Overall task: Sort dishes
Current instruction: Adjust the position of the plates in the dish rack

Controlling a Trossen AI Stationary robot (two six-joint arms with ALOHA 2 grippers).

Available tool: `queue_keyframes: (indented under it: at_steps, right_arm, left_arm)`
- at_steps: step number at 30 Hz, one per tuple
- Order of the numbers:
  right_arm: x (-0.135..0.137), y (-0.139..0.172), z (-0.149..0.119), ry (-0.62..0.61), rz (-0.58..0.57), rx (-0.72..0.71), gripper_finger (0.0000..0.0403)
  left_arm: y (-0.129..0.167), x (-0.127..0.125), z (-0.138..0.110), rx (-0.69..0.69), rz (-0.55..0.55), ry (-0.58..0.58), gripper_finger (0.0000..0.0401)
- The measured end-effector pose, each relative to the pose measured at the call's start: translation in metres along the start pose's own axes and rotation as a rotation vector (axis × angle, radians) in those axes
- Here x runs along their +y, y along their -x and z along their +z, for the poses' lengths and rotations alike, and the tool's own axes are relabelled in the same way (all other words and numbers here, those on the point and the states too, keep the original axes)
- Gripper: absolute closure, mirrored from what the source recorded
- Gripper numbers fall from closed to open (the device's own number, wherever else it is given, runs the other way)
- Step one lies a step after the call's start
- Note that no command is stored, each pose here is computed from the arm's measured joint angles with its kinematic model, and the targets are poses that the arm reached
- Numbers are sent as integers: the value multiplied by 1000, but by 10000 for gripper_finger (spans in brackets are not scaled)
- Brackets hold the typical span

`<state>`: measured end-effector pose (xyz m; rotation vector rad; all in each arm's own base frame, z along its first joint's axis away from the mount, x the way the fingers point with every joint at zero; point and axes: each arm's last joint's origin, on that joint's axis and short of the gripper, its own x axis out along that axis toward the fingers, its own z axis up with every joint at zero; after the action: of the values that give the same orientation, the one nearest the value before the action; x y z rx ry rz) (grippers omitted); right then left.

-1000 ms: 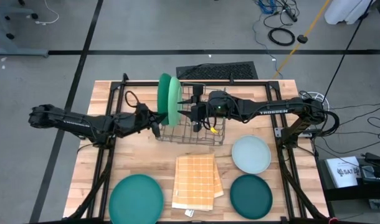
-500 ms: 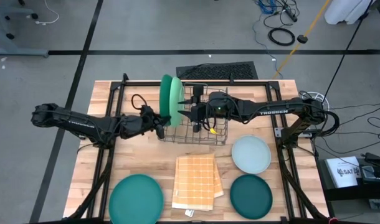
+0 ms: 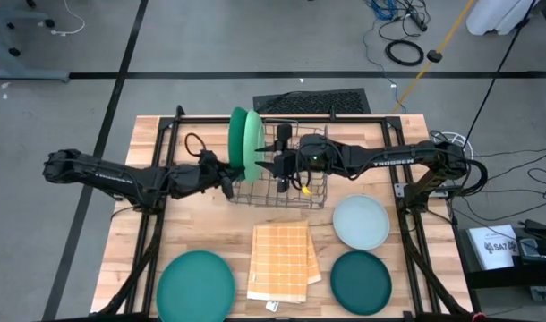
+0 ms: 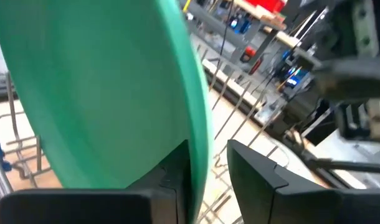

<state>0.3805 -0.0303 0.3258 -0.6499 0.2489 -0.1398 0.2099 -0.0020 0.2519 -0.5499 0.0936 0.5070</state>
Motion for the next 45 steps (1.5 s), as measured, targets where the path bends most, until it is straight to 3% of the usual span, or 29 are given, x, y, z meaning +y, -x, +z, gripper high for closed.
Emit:
queue_keyframes:
  at_steps: [13, 31, 45]
  right_arm:
    - [0, 0, -1, 5, 4, 6, 250]
    - [0, 0, -1, 5, 5, 6, 250]
    - [1, 0, -1, 4, 9, 12, 250]
  left_arm:
    - [26, 4, 20, -60, -35, 12, 294]
    - [41, 7, 32, -117, -64, -55, 294]
    - [62, 13, 49, -258, -6, -101, 294]
